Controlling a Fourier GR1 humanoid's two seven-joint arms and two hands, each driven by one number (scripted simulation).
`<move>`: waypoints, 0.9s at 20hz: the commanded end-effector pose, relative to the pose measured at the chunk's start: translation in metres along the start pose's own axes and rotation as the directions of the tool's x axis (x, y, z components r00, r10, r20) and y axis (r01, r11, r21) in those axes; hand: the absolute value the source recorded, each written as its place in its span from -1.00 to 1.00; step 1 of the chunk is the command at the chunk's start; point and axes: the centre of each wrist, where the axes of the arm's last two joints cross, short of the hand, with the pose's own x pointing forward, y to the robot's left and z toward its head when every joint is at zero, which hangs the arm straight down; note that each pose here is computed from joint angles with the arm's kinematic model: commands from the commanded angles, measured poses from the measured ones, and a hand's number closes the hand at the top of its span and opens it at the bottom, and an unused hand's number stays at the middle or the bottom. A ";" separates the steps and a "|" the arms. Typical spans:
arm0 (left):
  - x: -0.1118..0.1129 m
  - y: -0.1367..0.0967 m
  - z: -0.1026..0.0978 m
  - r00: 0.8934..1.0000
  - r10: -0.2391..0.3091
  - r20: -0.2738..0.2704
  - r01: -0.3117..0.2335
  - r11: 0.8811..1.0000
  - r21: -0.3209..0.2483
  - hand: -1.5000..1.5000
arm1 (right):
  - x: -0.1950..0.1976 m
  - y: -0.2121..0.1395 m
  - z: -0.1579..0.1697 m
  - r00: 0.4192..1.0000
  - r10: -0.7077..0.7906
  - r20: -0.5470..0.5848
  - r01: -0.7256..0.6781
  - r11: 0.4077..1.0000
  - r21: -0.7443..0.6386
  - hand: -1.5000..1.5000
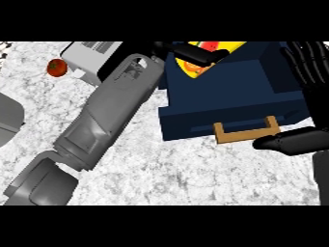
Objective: Pick up the cup, place it into the drawer and close the drawer
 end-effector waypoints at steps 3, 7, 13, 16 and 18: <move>-0.030 0.000 0.012 0.995 -0.063 -0.081 0.057 0.995 -0.077 1.00 | 0.009 0.000 -0.008 0.999 -0.019 0.033 0.018 0.999 0.032 -1.00; -0.035 -0.002 0.015 0.998 -0.026 -0.064 0.022 0.998 -0.061 -1.00 | 0.007 0.005 -0.013 0.999 -0.023 0.040 0.020 0.998 0.064 -1.00; -0.026 -0.003 0.015 0.987 0.157 0.018 -0.157 0.988 -0.010 -1.00 | 0.008 0.038 -0.018 0.984 -0.173 0.040 0.153 0.938 0.310 1.00; -0.014 -0.005 0.012 0.961 0.257 0.105 -0.255 0.966 -0.036 -1.00 | 0.006 0.052 -0.020 0.974 -0.223 0.033 0.183 0.866 0.466 1.00; -0.016 -0.004 0.013 0.948 0.283 0.143 -0.286 0.958 -0.006 -1.00 | 0.000 0.058 -0.019 0.978 -0.205 -0.034 0.191 0.823 0.534 1.00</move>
